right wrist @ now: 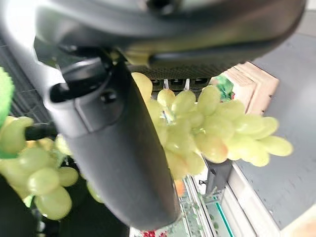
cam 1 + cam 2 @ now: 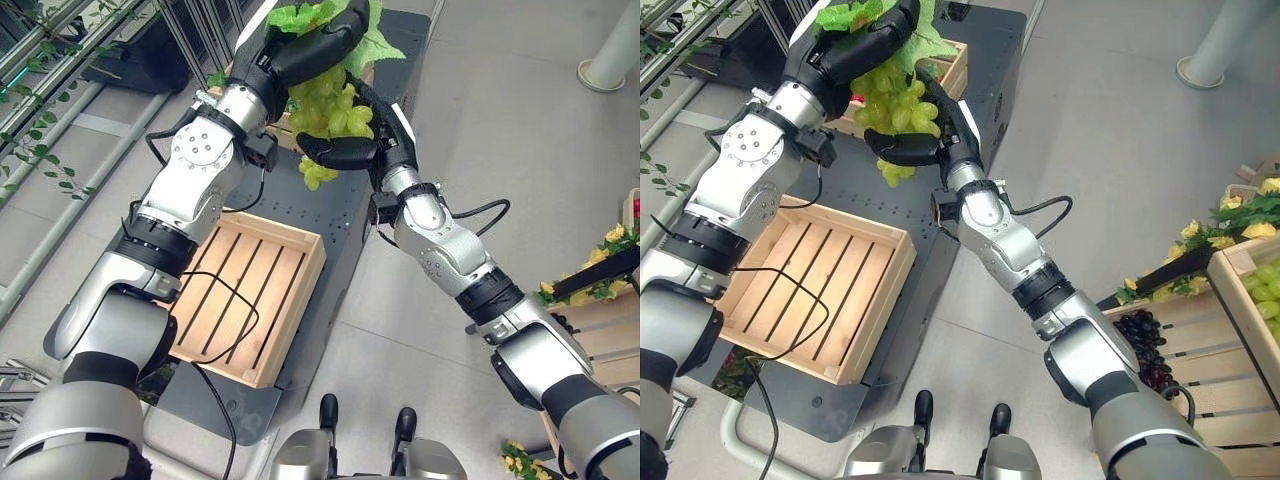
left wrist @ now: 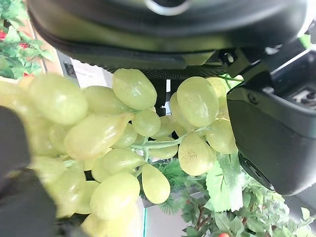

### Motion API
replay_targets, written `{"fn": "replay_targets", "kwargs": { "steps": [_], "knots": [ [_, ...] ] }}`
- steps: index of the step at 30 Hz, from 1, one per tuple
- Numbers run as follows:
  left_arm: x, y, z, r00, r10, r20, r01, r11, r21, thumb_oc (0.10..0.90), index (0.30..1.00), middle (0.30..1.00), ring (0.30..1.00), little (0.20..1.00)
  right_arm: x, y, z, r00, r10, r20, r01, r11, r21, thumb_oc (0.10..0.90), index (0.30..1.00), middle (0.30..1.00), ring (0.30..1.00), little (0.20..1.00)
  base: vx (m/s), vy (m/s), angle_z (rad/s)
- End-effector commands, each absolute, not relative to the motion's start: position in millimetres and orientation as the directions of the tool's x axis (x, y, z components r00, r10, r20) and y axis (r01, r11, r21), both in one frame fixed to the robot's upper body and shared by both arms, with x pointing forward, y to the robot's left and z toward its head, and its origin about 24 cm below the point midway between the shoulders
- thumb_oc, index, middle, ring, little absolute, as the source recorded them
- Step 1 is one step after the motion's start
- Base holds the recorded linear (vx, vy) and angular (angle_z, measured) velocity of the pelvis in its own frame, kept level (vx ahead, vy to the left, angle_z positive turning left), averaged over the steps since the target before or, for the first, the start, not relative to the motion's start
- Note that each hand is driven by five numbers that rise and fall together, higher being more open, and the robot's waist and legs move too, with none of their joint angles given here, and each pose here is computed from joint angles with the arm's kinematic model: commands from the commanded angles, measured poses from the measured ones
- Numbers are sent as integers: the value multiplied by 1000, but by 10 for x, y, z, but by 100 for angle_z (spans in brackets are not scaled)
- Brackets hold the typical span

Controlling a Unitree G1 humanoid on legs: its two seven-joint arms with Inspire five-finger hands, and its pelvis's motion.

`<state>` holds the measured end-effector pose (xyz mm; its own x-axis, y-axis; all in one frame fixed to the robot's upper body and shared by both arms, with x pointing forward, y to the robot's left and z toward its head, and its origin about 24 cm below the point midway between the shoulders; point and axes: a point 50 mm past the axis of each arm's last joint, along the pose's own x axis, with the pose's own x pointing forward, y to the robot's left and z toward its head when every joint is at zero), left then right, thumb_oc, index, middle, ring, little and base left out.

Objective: Pick up the fruits from the basket on one side to the basket on the other side

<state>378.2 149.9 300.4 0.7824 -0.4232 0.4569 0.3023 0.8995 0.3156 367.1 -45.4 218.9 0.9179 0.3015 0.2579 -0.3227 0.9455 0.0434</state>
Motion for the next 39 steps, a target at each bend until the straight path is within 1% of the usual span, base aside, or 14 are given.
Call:
{"fn": "replay_targets", "kwargs": {
  "steps": [1,4,12,18,20,21,26,27,29,32,39],
  "knots": [
    [3725,1152,3212,680,-451,578,391,890,234,400,300,300,300,300,3601,-100,2030,883,364,295,-422,892,161,400,300,300,300,300,0,0,0],
    [3735,1177,3186,692,-440,572,380,896,231,400,300,300,300,300,3559,-89,2112,864,361,351,-443,876,192,400,300,300,300,300,0,0,0],
    [3764,1233,3126,716,-425,554,350,905,243,400,300,300,300,300,3515,-129,2159,856,335,394,-448,860,243,400,300,300,300,300,0,0,0],
    [3837,1324,3026,771,-400,495,296,914,278,400,300,300,300,300,3531,-191,2164,865,295,406,-423,864,273,400,300,300,300,300,0,0,0],
    [3872,1379,2981,795,-388,466,282,917,282,584,575,575,575,575,3545,-222,2165,870,284,404,-414,865,284,400,300,300,300,300,0,0,0],
    [3897,1426,2933,815,-377,441,273,920,282,800,900,900,900,900,3554,-244,2152,873,277,402,-409,865,290,400,300,300,300,300,0,0,0],
    [3952,1573,2854,856,-332,397,216,926,310,800,900,900,900,900,3562,-287,2149,875,264,407,-398,870,292,400,300,300,300,300,0,0,0],
    [3979,1676,2820,874,-301,381,190,934,301,800,900,900,900,900,3578,-340,2137,879,254,404,-386,876,289,400,300,300,300,300,0,0,0],
    [3990,1736,2798,885,-277,373,167,939,301,800,900,900,900,900,3592,-380,2117,884,245,399,-375,880,291,400,300,300,300,300,0,0,0],
    [4001,1927,2700,914,-197,354,82,946,313,800,900,900,900,900,3604,-498,2024,898,222,379,-345,891,296,400,300,300,300,300,0,0,0],
    [3983,2274,2563,940,-51,337,-42,964,263,800,900,900,900,900,3628,-750,1870,927,166,337,-273,914,301,400,300,300,300,300,1,17,-8]
  ]
}}
